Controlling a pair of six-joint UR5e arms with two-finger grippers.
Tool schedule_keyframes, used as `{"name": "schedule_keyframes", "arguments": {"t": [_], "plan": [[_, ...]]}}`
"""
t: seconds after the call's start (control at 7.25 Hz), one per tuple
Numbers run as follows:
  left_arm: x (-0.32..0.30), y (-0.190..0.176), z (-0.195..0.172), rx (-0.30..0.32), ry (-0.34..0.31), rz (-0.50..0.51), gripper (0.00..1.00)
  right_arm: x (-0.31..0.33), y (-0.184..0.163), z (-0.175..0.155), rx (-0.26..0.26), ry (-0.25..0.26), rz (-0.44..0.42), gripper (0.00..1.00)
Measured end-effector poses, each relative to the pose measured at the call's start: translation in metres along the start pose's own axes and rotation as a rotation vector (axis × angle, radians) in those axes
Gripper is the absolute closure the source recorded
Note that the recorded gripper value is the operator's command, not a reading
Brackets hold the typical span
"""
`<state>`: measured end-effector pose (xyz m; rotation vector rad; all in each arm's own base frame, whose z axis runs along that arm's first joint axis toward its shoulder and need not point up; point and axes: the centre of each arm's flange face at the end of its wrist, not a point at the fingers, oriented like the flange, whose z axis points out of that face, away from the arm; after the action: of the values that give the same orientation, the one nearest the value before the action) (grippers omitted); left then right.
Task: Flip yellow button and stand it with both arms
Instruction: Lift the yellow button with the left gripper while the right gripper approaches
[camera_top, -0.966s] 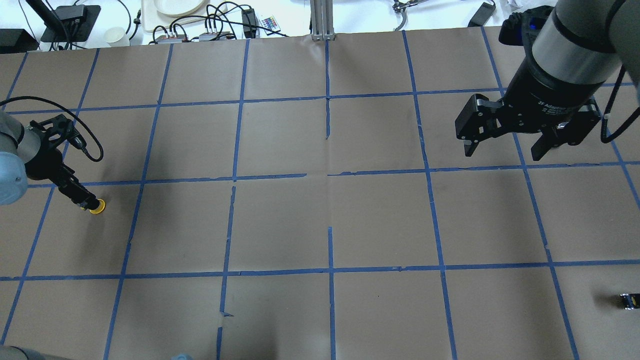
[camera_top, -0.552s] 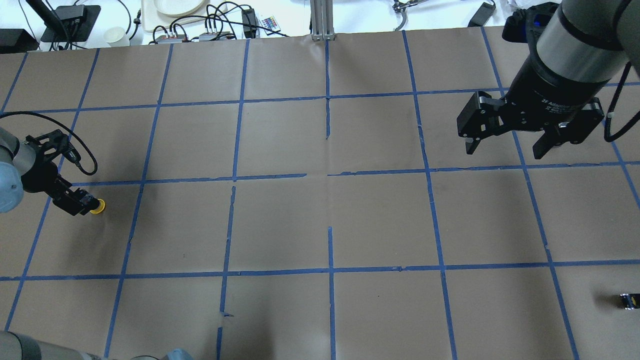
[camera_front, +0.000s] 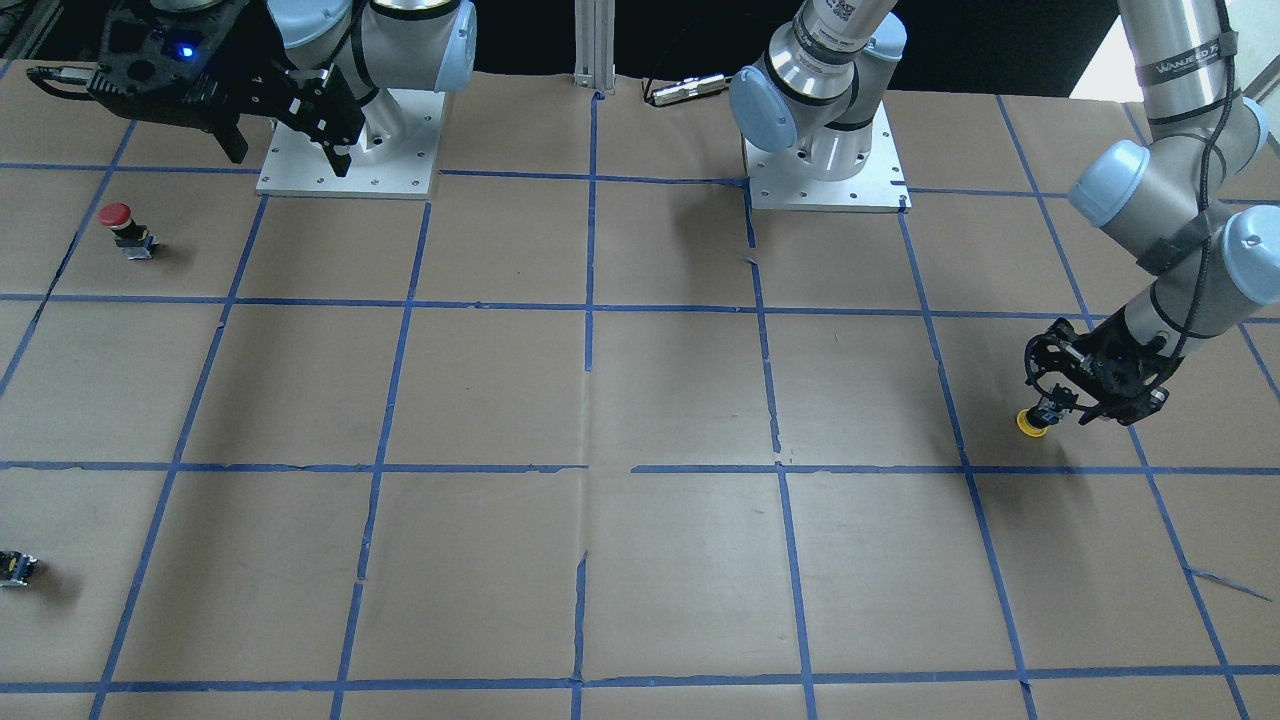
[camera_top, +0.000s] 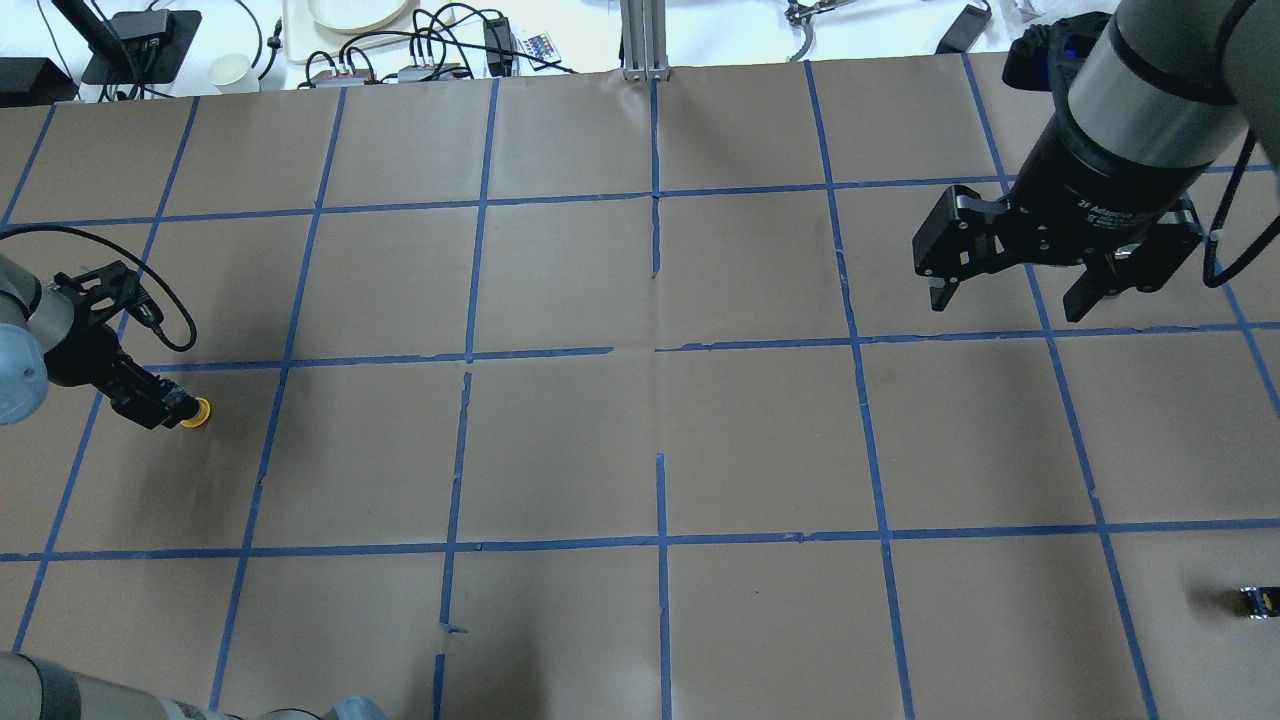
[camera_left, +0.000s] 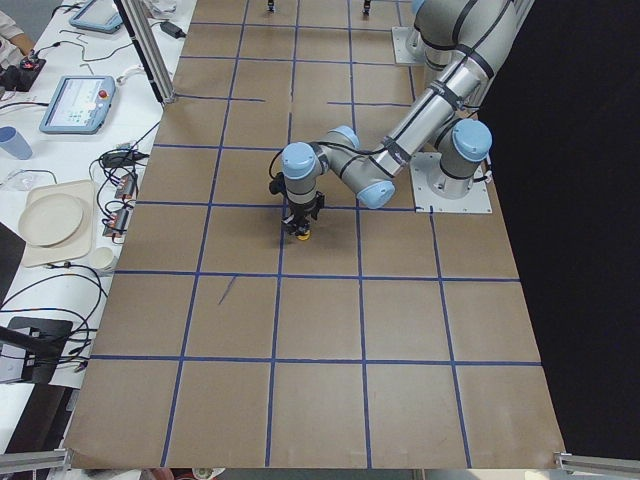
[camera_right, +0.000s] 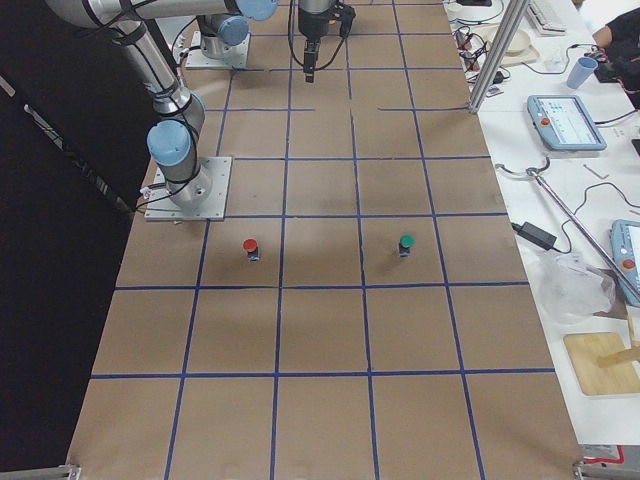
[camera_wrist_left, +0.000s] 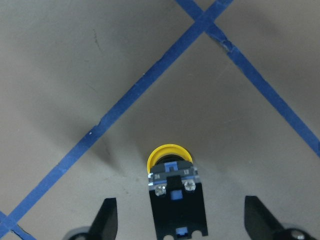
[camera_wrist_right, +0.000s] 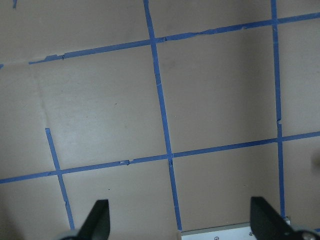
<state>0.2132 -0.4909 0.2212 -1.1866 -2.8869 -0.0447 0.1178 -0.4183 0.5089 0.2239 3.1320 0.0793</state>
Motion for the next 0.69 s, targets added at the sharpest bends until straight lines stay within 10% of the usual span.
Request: {"name": "schedule_keyframes", "arguments": {"t": [0.41, 0.69], "plan": [[0.003, -0.007, -0.007, 0.026, -0.012, 0.010, 0.92, 0.006, -0.003, 0.000, 0.000, 0.000, 0.056, 0.00], [0.010, -0.014, -0.022, 0.043, -0.019, 0.023, 0.93, 0.016, -0.008, -0.001, -0.025, -0.072, 0.247, 0.00]]}}
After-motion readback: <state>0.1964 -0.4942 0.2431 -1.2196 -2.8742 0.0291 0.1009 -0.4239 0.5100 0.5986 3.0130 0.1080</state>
